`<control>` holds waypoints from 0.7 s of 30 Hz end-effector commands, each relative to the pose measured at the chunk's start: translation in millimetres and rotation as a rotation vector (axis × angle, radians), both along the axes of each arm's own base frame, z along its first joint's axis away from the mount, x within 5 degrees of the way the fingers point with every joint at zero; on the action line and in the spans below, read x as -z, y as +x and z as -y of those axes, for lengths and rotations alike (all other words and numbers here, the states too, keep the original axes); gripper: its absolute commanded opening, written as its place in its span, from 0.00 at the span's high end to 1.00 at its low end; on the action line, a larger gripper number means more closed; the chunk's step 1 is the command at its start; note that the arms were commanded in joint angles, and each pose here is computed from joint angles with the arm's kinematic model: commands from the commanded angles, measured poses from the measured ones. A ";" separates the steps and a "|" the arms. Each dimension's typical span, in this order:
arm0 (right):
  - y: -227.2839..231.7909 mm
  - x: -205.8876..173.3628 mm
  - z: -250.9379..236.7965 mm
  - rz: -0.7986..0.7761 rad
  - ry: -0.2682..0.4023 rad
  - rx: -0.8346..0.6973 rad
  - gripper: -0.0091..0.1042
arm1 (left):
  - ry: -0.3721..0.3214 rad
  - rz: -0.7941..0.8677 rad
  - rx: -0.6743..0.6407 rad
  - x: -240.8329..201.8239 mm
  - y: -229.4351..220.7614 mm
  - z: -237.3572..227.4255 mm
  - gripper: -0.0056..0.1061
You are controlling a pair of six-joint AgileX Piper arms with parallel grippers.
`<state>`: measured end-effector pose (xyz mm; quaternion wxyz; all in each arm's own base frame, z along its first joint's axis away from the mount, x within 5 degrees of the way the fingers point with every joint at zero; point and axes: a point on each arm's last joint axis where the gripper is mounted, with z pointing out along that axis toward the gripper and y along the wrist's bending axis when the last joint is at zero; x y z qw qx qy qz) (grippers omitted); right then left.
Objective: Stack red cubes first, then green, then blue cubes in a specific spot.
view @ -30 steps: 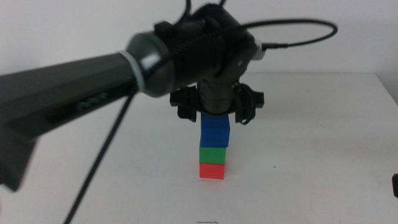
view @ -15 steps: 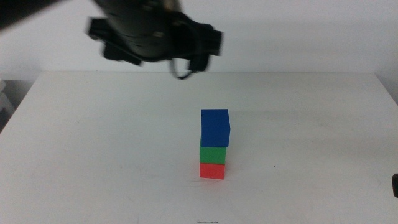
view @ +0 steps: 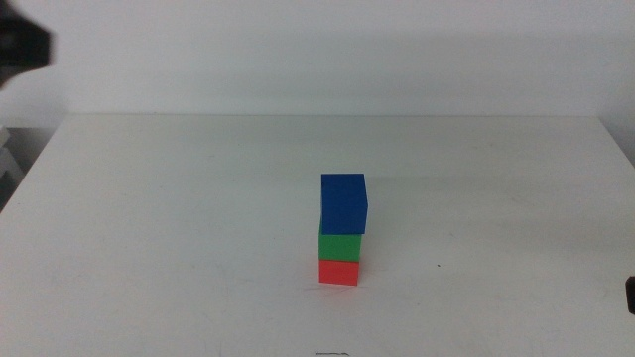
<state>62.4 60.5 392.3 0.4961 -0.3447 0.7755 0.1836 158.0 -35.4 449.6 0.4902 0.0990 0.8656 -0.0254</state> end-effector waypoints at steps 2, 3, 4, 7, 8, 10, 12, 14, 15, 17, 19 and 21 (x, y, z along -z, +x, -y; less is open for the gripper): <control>1.9 -13.8 -0.3 0.079 0.059 0.009 0.26 | -0.069 0.151 -0.031 -8.2 -17.9 -13.3 0.11; 1.9 -13.8 -0.3 0.079 0.059 0.009 0.26 | -0.075 0.157 -0.049 -7.0 -22.9 -16.4 0.11; 1.9 -13.8 -0.3 0.079 0.059 0.009 0.26 | -0.087 0.153 -0.055 -4.3 -26.1 -17.5 0.11; 1.9 -13.8 -0.3 0.079 0.059 0.009 0.26 | -0.112 0.158 -0.061 -1.3 -38.1 -19.0 0.11; 1.9 -13.8 -0.3 0.079 0.059 0.009 0.26 | -0.111 0.160 -0.061 -1.7 -40.4 -19.4 0.11; 1.9 -13.8 -0.3 0.079 0.059 0.009 0.26 | -0.106 0.177 -0.064 -3.4 -44.3 -20.4 0.11; 1.9 -13.8 -0.3 0.079 0.059 0.009 0.26 | -0.106 0.182 -0.064 -3.9 -45.4 -20.6 0.11; 1.9 -13.8 -0.3 0.079 0.059 0.009 0.26 | -0.106 0.182 -0.064 -3.9 -45.4 -20.6 0.11; 1.9 -13.8 -0.3 0.079 0.059 0.009 0.26 | -0.106 0.181 -0.064 -3.8 -45.0 -20.5 0.11; 1.9 -13.8 -0.3 0.079 0.059 0.009 0.26 | -0.097 0.209 -0.069 -6.6 -53.6 -22.4 0.11; 1.9 -13.8 -0.3 0.079 0.059 0.009 0.26 | -0.103 0.241 -0.068 -9.9 -64.4 -23.6 0.11; 1.9 -13.8 -0.3 0.079 0.059 0.009 0.26 | -0.105 0.274 -0.068 -12.8 -75.6 -25.0 0.11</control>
